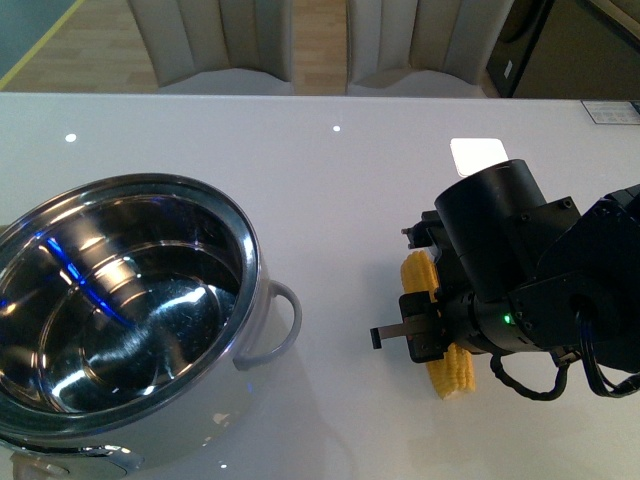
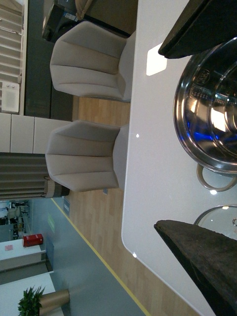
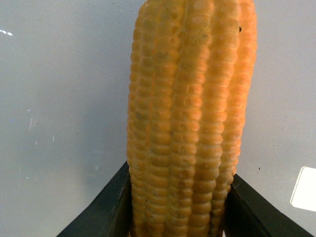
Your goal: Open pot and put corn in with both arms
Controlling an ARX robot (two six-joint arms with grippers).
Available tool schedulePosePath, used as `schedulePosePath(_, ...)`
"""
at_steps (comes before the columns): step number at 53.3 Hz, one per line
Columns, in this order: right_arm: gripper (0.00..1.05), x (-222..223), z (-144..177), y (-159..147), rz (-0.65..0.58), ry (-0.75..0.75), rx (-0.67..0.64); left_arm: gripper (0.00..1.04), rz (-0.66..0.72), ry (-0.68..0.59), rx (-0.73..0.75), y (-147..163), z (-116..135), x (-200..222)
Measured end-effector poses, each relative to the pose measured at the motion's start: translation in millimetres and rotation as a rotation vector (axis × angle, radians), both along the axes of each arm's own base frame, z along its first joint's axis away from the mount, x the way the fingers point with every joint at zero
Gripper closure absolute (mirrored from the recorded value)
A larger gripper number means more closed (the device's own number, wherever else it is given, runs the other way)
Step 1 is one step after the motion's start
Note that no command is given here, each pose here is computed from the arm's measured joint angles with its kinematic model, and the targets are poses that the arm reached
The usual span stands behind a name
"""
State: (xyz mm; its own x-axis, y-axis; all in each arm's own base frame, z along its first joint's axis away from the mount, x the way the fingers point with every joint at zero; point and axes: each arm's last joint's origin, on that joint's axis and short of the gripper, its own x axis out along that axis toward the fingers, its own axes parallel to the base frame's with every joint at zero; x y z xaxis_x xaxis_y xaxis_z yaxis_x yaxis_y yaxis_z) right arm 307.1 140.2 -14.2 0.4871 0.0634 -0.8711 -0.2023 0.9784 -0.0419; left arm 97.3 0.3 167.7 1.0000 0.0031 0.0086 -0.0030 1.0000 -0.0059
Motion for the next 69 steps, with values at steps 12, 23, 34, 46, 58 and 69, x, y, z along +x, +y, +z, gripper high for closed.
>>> schedulePosePath(12,0.8,0,18,-4,-0.013,-0.007,0.064,0.07,0.0,0.0,0.0,0,0,0)
schedulePosePath(23,0.83,9,83,-11,-0.04,-0.114,0.271,0.07,0.0,0.0,0.0,0,0,0)
schedulePosePath(34,0.84,6,137,-9,-0.049,-0.165,0.46,0.07,0.0,0.0,0.0,0,0,0)
schedulePosePath(46,0.85,-7,164,9,-0.006,-0.165,0.573,0.07,0.0,0.0,0.0,0,0,0)
schedulePosePath(58,0.86,-19,171,33,0.059,-0.146,0.612,0.07,0.0,0.0,0.0,0,0,0)
schedulePosePath(69,0.86,-16,176,52,0.084,-0.124,0.654,0.07,0.0,0.0,0.0,0,0,0)
